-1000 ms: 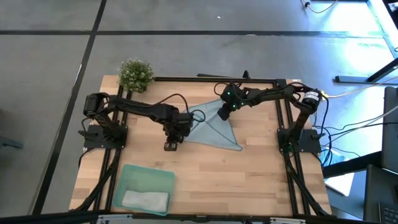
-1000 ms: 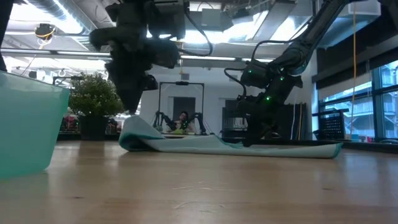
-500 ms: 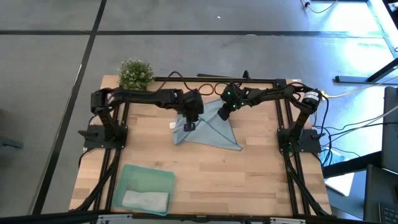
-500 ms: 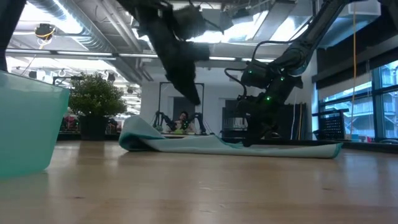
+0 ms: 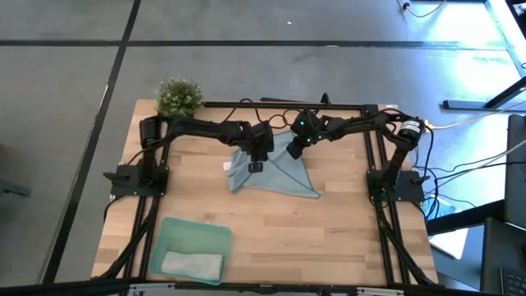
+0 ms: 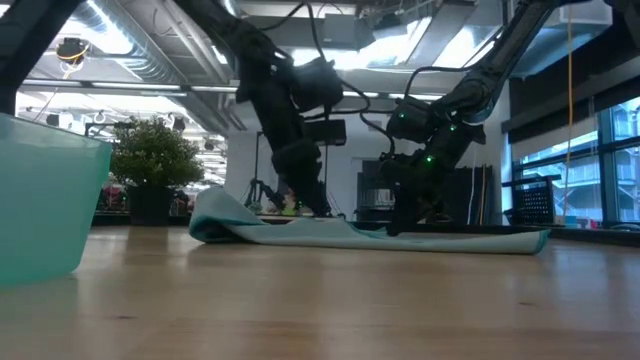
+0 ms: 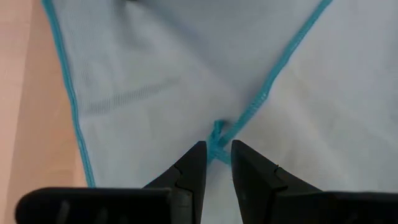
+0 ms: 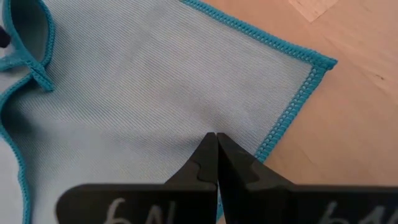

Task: Roll microfiber towels into tight, uniform cylinder then place into a basket
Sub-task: Roll the blue microfiber cloth

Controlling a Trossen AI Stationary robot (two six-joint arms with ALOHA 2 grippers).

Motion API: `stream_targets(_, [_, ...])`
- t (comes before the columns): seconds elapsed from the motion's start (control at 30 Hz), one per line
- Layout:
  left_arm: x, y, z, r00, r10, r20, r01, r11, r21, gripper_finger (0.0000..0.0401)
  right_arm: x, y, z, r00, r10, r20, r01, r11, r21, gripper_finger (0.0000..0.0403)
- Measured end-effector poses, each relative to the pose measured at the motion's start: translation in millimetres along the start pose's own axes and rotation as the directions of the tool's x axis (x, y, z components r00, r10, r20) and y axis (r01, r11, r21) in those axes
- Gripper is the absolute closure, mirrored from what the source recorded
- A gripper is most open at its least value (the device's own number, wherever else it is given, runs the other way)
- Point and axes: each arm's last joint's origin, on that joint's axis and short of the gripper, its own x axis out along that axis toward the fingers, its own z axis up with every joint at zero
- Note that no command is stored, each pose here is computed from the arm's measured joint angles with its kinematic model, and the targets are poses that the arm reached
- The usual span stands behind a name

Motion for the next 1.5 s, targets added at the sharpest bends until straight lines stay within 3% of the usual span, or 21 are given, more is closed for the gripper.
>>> stream_targets(0.6, [13.4, 1.6, -3.5, 1.0, 0.009, -0.017, -0.009, 1.0, 0.0, 0.0332, 0.0, 0.0, 0.2, 1.0, 0.004, 0.001, -0.004, 1.0, 0.001, 0.0402])
stream_targets(0.83, [18.6, 3.1, -4.9, 0.997, 0.07, -0.038, -0.07, 0.998, 0.004, 0.0332, -0.1, 0.0, 0.5, 1.0, 0.005, 0.004, -0.005, 1.0, 0.003, 0.0402])
stream_targets(1.13, [18.6, 0.8, -6.7, 0.999, 0.013, -0.048, -0.013, 1.0, 0.004, 0.0332, -0.1, 0.1, 0.5, 1.0, 0.005, 0.004, -0.005, 1.0, 0.001, 0.0402])
stream_targets(1.5, [18.6, 1.3, -7.3, 0.999, 0.012, -0.053, -0.01, 0.999, 0.048, 0.0333, -0.1, 0.2, 0.9, 1.0, 0.006, 0.008, -0.006, 1.0, 0.0, 0.0402])
